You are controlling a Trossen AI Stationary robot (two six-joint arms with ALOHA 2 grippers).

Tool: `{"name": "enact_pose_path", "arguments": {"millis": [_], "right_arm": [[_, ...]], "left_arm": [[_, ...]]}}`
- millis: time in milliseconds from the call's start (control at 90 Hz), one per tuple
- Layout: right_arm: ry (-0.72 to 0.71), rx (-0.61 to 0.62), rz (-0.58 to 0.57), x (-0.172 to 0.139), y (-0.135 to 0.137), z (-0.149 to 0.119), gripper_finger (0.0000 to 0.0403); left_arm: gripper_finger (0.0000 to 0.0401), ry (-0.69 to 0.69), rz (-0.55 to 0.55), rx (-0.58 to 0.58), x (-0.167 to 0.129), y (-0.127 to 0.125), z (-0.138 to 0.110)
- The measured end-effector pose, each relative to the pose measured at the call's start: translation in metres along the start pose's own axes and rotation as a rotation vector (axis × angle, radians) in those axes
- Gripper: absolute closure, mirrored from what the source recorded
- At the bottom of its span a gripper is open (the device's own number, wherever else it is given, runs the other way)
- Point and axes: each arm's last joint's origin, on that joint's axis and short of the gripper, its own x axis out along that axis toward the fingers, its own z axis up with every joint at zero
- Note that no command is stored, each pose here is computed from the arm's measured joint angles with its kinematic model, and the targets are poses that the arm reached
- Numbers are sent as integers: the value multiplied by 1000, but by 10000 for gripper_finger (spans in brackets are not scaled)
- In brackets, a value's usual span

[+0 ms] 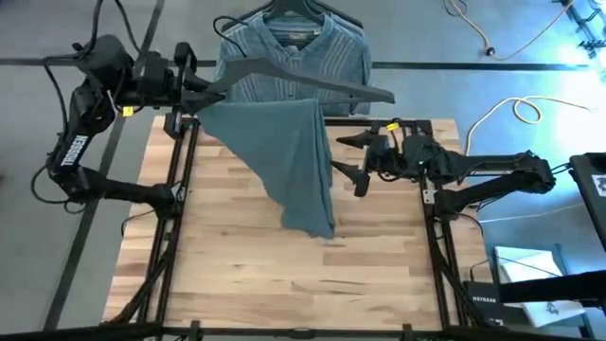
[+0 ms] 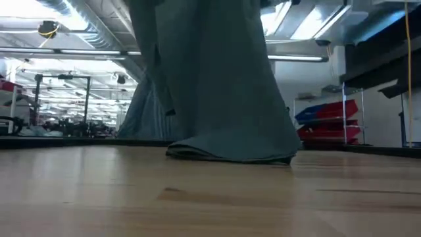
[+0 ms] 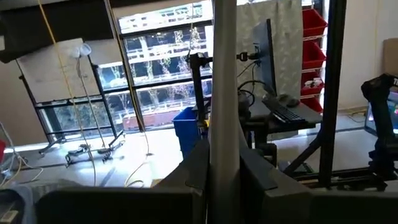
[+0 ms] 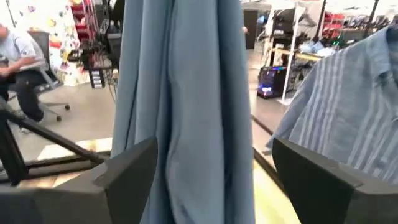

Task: Unhang clothes
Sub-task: Remove the jeans from the hanger

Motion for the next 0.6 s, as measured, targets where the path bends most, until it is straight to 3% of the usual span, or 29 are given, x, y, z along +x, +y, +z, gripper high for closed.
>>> {"name": "enact_pose_path", "arguments": {"millis": [422,600], "right_arm": [[-27,35,-43,33,-8,-13,105],[-87,144,123,47,-13,-14,105]], "left_arm": [[376,10,-22,-16,0,-1,-1],[376,12,-22,-18,0,-1,-2]]}}
